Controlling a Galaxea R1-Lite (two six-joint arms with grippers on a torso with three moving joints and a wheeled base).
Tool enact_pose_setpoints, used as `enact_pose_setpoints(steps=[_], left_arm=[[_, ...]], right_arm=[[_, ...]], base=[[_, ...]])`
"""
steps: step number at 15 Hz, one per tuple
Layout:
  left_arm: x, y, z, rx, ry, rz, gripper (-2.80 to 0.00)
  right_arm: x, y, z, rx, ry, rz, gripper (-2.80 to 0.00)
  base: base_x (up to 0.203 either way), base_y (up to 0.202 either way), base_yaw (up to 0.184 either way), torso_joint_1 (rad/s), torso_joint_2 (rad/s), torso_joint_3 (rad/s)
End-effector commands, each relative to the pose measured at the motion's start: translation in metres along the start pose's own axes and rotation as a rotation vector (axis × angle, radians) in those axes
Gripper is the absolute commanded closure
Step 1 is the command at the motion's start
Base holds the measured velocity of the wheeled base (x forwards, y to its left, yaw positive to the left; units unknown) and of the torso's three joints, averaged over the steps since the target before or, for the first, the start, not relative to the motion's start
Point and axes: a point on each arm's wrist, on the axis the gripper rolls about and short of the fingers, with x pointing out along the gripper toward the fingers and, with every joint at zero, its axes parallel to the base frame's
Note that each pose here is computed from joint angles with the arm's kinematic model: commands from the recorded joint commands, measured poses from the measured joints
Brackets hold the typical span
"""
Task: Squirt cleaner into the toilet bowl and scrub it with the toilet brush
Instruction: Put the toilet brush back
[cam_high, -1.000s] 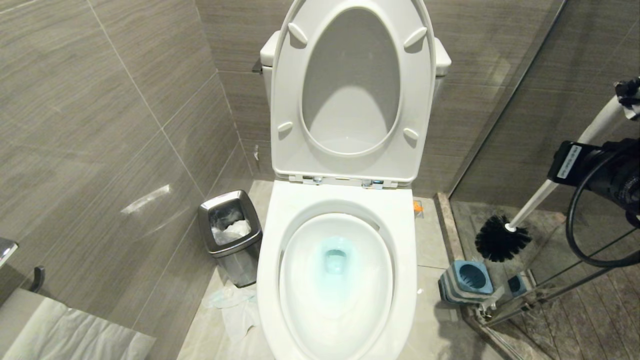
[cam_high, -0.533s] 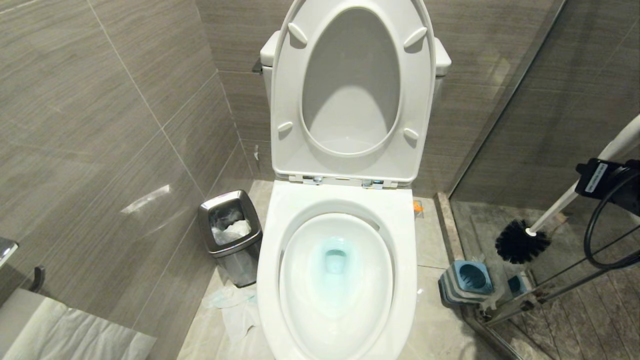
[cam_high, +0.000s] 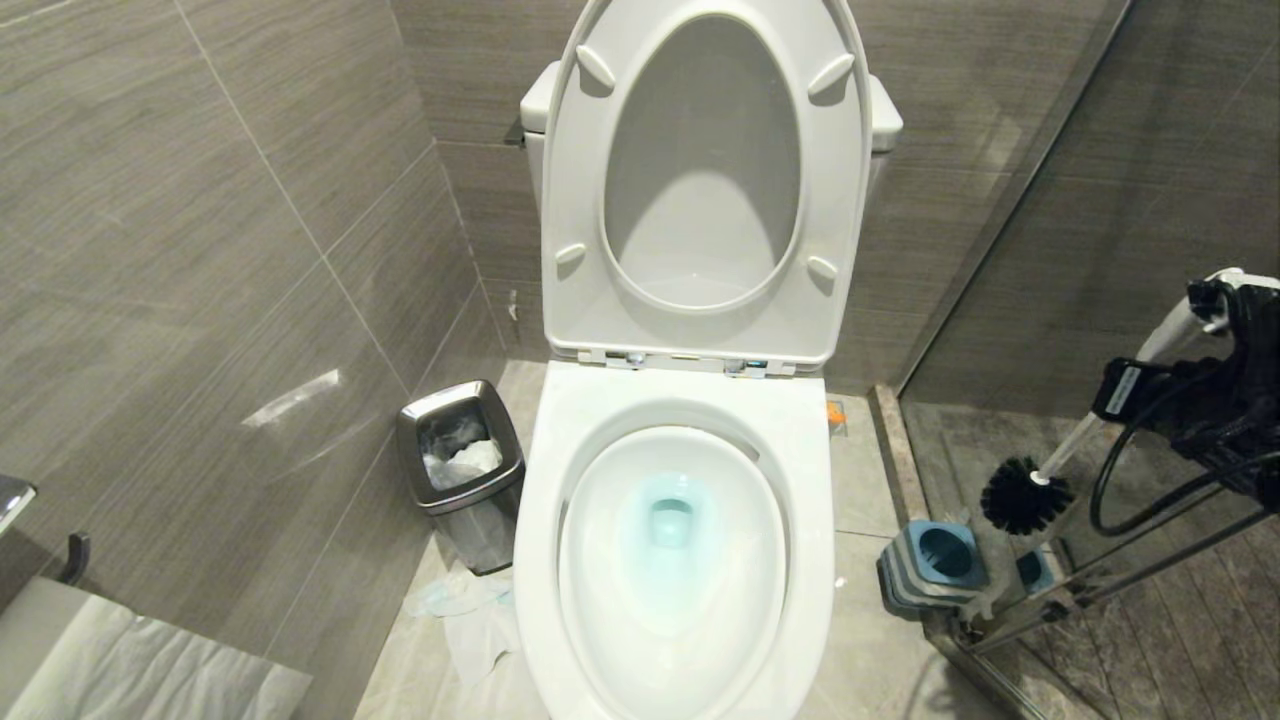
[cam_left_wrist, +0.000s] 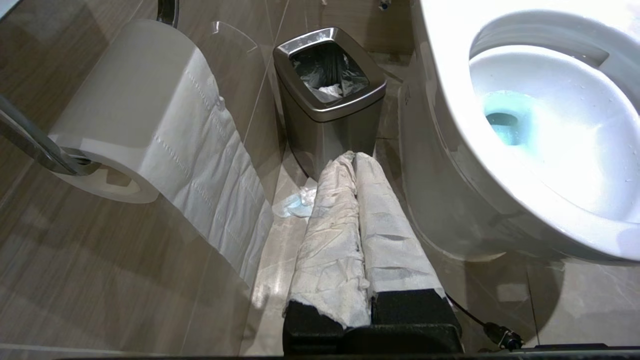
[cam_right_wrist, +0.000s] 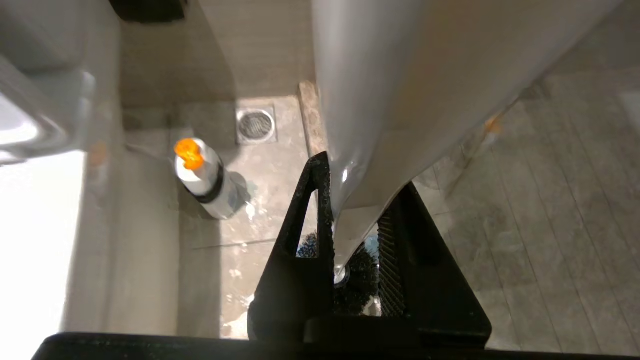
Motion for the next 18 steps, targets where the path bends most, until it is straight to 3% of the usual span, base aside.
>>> enact_pose_setpoints(steps=[1,16,18], left_arm=[[0.0,0.0,0.0,0.0,0.001,0.001,0.0],[0.0,0.0,0.0,0.0,0.001,0.001,0.0],[0.0,0.0,0.0,0.0,0.001,0.001,0.0]], right_arm=[[0.023,0.002,-0.026,-0.018,0.056,-0.009,0.0],[0.032,0.001,-0.061,-0.059,0.158,-0.017,0.0],[0.035,0.001,-0.063,-0.053,0.128,-0.02,0.0]], base=[[0.0,0.0,0.0,0.0,0.0,0.0],[0.0,0.0,0.0,0.0,0.0,0.0],[0.0,0.0,0.0,0.0,0.0,0.0]])
